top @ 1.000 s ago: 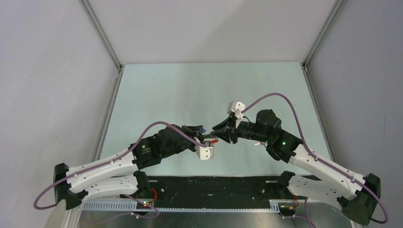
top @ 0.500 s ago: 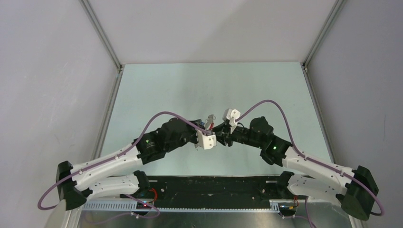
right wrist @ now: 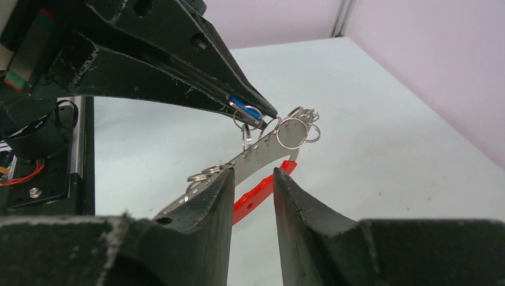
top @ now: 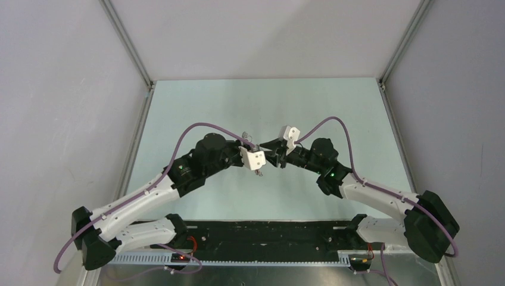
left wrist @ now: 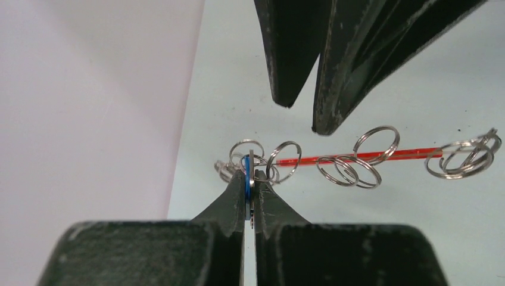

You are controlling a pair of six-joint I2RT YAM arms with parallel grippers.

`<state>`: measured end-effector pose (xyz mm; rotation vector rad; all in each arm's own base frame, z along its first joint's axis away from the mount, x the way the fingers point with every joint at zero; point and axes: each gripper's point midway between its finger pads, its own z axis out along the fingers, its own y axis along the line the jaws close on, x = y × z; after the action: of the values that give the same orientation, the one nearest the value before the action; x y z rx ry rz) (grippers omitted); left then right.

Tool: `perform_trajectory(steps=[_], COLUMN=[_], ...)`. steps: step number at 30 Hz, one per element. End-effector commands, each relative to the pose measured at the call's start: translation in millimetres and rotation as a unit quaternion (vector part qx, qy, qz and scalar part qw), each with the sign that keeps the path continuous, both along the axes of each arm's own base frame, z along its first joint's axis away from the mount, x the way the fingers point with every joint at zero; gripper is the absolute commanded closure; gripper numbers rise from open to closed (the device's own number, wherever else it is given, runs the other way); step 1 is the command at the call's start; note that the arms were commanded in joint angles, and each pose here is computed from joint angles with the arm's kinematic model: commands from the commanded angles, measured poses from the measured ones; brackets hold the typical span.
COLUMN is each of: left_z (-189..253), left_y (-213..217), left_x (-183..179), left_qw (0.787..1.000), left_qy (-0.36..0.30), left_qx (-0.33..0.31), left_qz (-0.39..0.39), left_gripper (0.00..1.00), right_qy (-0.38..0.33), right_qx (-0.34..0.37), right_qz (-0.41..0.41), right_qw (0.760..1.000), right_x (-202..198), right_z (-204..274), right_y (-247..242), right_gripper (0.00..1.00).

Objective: Remove the keys from the keyring

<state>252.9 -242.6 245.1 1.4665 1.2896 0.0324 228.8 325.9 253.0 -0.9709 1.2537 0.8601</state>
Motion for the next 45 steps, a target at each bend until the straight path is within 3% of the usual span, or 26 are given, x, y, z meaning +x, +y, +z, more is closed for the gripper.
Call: perform_trajectory(steps=[1, 28, 39, 45], left_z=[33.0, 28.2, 28.7, 29.2], left_y=[-12.2, -11.6, -14.9, -14.7], left_x=[2.6, 6.5, 3.0, 2.5], left_qw=[0.999, 0.999, 0.998, 0.998], left_qy=[-0.01, -0.002, 0.001, 0.0], left_qx=[-0.05, -0.045, -0.049, -0.05], left_qz=[-0.019, -0.022, -0.037, -0.037], left_gripper=[1.0, 1.0, 1.0, 1.0], right_qy=[-0.05, -0.011, -0.012, -0.016], right_qx=[0.041, 0.046, 0.045, 0.046], right_qz=[0.033, 0.039, 0.077, 0.091], right_qw=[0.997, 0.998, 0.996, 0.995], right_x=[-0.2, 20.8, 9.6, 4.1], right_z=[29.9, 28.6, 24.2, 23.7], right_y=[8.8, 12.9, 23.0, 27.9], right_gripper=[0.65, 0.67, 0.64, 0.73])
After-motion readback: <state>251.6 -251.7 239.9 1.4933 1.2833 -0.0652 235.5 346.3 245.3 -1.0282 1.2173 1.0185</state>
